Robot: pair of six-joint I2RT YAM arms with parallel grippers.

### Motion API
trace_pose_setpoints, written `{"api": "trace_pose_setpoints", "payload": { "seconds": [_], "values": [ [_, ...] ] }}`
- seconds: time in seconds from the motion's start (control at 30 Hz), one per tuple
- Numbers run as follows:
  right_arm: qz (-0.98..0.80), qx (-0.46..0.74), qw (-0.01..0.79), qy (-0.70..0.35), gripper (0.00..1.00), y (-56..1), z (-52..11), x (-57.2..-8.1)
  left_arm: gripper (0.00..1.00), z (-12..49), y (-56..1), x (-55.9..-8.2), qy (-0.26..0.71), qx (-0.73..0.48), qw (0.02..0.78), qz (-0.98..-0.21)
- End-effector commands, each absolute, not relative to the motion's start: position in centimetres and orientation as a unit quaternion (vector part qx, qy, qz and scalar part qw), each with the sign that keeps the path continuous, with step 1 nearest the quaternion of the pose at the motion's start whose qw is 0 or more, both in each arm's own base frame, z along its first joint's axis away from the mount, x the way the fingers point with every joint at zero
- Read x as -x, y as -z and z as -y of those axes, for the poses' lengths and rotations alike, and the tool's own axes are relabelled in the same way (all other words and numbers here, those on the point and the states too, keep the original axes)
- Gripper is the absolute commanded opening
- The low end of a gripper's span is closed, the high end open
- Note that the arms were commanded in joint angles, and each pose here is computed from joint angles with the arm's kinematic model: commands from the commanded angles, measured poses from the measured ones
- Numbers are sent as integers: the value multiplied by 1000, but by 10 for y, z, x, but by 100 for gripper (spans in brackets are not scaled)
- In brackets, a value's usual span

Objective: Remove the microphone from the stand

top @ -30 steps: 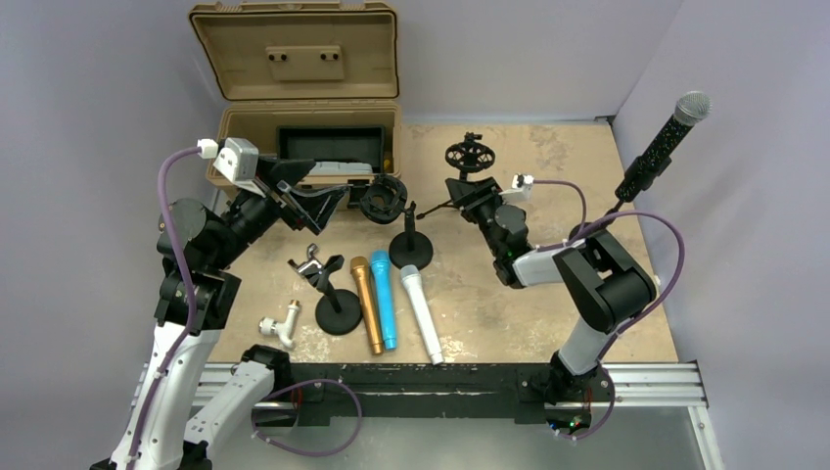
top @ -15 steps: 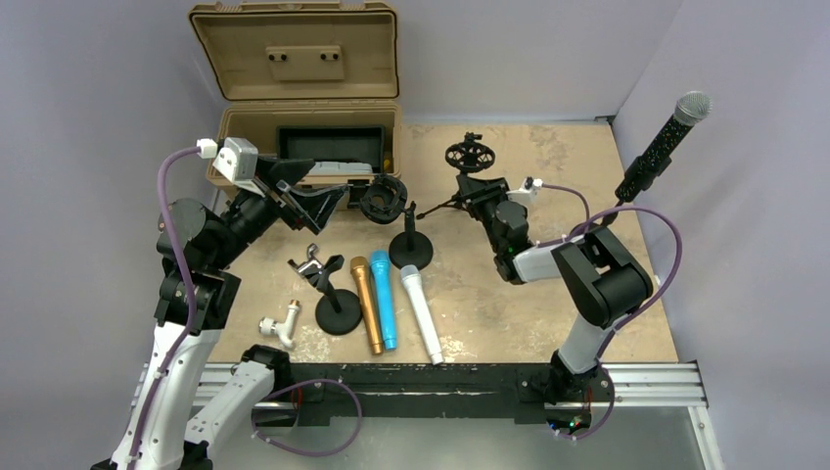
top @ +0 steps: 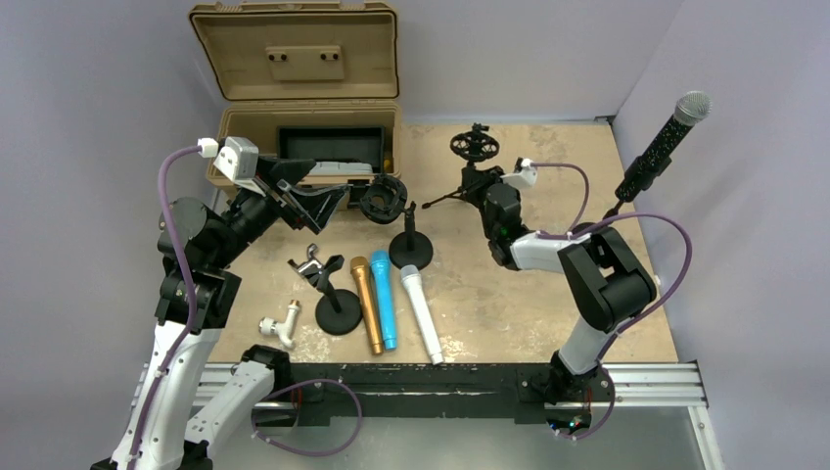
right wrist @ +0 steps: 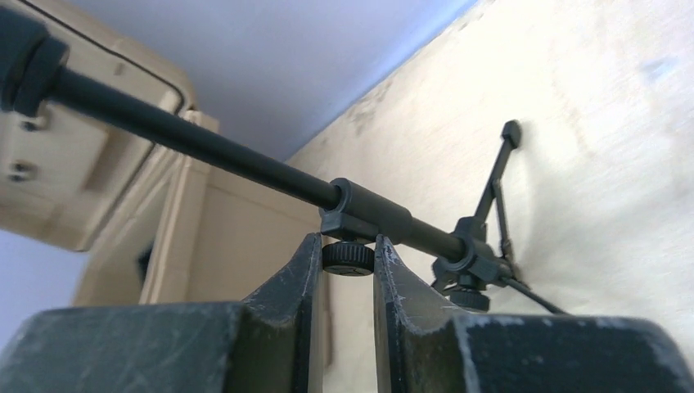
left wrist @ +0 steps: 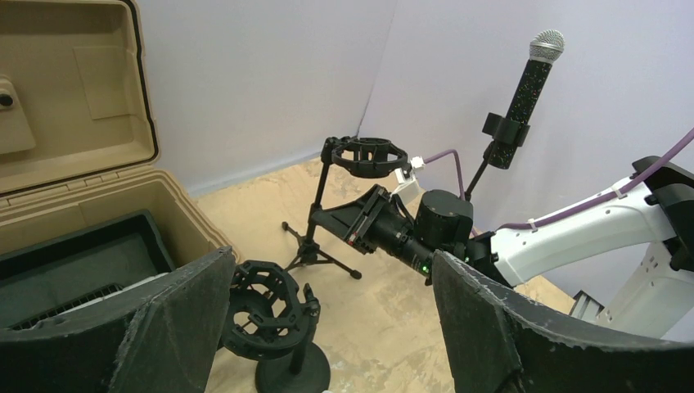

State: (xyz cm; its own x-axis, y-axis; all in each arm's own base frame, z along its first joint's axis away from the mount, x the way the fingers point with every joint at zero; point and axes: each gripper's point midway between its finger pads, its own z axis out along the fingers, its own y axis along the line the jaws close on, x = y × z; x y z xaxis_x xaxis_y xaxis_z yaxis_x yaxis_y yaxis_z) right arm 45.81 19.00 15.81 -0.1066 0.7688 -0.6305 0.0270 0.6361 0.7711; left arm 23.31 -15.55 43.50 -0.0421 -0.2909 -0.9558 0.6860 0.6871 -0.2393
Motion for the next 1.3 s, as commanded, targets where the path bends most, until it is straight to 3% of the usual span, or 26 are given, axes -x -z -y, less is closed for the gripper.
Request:
{"api": "trace_pose_setpoints", "payload": {
  "seconds": [0.0,0.43,0.5,0.6,0.87,1.13,1.27],
  "values": [
    [-752,-224,616,-69,0,-119,-133,-454,88,156,-446,-231,367,-164,686,-606],
    [-747,-121,654,24,0,-169,-156,-453,87,156,-443,-234,366,-163,685,-609],
    [-739,-116,663,24,9,-177,-158,-452,88,156,-444,-233,367,-164,685,-608],
    [-737,-118,665,-29,27,-181,-170,-454,88,156,-444,-233,366,-163,686,-608],
    [-688,-154,638,-308,50,-202,-184,-431,88,156,-443,-234,366,-163,684,-610],
    [-661,-179,593,-424,55,-206,-187,-426,88,157,-443,-234,368,-164,682,-610],
    [-690,-170,583,-393,54,-191,-186,-431,88,157,-442,-236,368,-163,681,-612]
  ]
}}
